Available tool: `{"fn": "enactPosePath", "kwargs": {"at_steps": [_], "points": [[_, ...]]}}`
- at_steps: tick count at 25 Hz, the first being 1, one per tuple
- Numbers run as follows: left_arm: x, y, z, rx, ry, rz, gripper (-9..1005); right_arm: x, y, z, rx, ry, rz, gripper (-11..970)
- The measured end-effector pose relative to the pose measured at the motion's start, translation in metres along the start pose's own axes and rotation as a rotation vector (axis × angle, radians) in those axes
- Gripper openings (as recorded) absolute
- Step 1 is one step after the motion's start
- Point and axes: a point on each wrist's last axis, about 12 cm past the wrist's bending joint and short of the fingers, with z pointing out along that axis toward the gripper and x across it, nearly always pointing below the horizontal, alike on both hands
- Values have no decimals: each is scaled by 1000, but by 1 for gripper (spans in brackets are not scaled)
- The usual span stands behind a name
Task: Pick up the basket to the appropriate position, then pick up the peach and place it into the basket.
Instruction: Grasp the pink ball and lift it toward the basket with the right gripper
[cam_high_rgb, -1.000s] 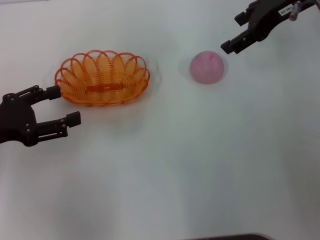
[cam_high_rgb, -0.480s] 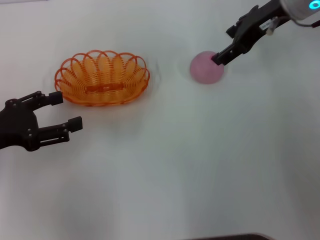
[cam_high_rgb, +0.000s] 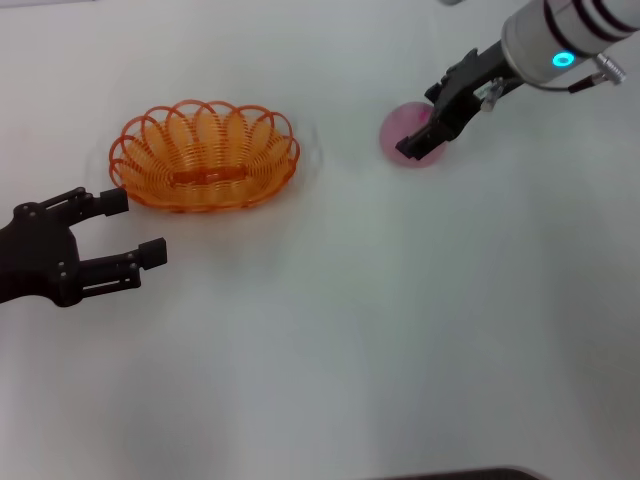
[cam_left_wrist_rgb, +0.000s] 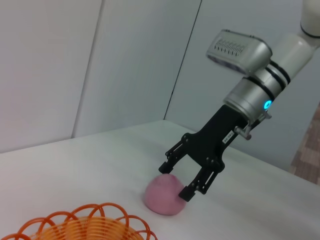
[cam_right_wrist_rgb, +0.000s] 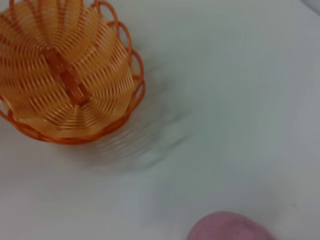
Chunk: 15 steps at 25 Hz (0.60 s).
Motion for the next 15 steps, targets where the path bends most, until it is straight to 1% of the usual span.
{"fn": "enactPosePath", "kwargs": {"at_steps": [4,15], "points": [[0,0,0,-1,0,-1,888,1,1,6,6,5,-1,795],[1,1,1,-3,-1,-3,888,0,1,7,13,1,-6,792]]}}
